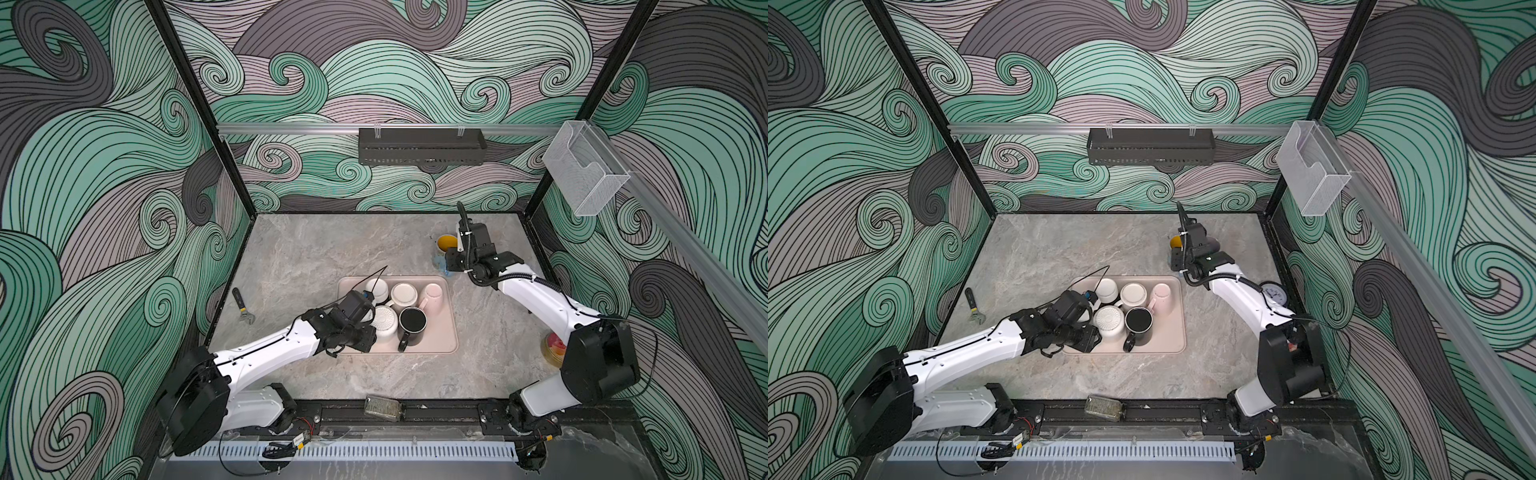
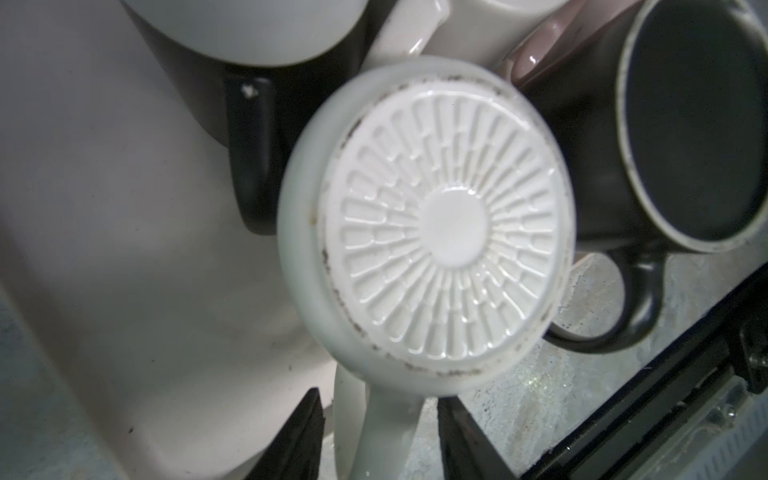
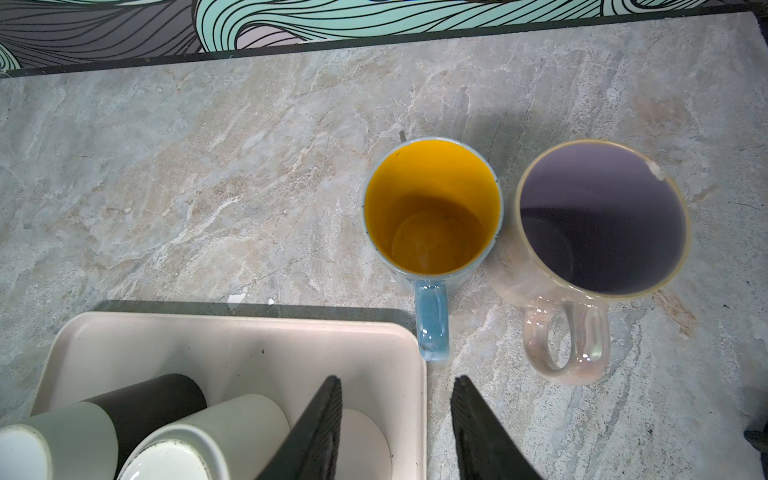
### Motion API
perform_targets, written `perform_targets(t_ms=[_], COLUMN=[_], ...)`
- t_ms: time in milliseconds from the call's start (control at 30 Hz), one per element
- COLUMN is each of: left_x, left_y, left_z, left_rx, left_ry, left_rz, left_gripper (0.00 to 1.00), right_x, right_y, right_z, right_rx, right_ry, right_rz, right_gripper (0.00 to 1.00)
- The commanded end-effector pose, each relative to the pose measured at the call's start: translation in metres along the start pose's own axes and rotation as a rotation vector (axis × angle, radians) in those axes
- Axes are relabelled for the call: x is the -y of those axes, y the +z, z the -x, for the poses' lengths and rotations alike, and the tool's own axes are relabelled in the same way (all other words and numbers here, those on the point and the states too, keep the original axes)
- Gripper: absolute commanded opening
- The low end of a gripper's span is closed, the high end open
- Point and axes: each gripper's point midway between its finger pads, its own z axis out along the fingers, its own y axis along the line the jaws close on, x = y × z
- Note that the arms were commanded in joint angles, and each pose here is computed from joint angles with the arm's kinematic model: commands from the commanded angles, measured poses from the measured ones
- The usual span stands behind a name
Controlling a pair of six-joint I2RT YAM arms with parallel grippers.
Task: Turn the mug right side up
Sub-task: 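Lower the left gripper onto the upside-down white mug's base and close it, then lift the white mug off the tray with the left gripper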
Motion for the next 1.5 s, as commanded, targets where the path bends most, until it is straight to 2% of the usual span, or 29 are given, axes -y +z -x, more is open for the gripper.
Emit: perform_targets(t_ms=[0,300,800,1100,1133,1233,1267,1467], left_x=[-0.003,-0.001,-0.002,-0.003,-0.004,-0.006,-0.007,-0.007], left_y=[0.000,0.008,0.012,0.009,0.009,0.007,0.005,-0.005], left_z=[0.007,0.012,0.027,0.026,0.026,0.024,0.024,0.022], left_rx=[0.011,0.011,0.070,0.065,0.064,0.055,0.054,0.057], left_ry=[0.008,0.033,0.050,0.069,0.074,0.101,0.106,0.154], left_rz=[0.039,0.045,0.063,0.093,0.105,0.141,0.153,0.191], left_gripper=[0.49,0.46,0.29,0.24,0.22,0.03,0.00,0.00], right_x=[-0.003,-0.004,-0.009,-0.018,-0.019,-0.020,-0.020,-0.022], right_y=[0.003,0.005,0.007,0.011,0.012,0.011,0.010,0.006], right_z=[0.000,-0.002,-0.006,-0.013,-0.013,-0.013,-0.013,-0.011], right_rx=[0.009,0.004,-0.005,-0.020,-0.021,-0.019,-0.018,-0.010], right_ry=[0.011,0.011,0.017,0.008,0.007,0.006,0.006,0.001], right_rz=[0.013,0.017,0.036,0.050,0.051,0.050,0.051,0.056], right_gripper=[0.45,0.45,0.43,0.42,0.42,0.42,0.41,0.40])
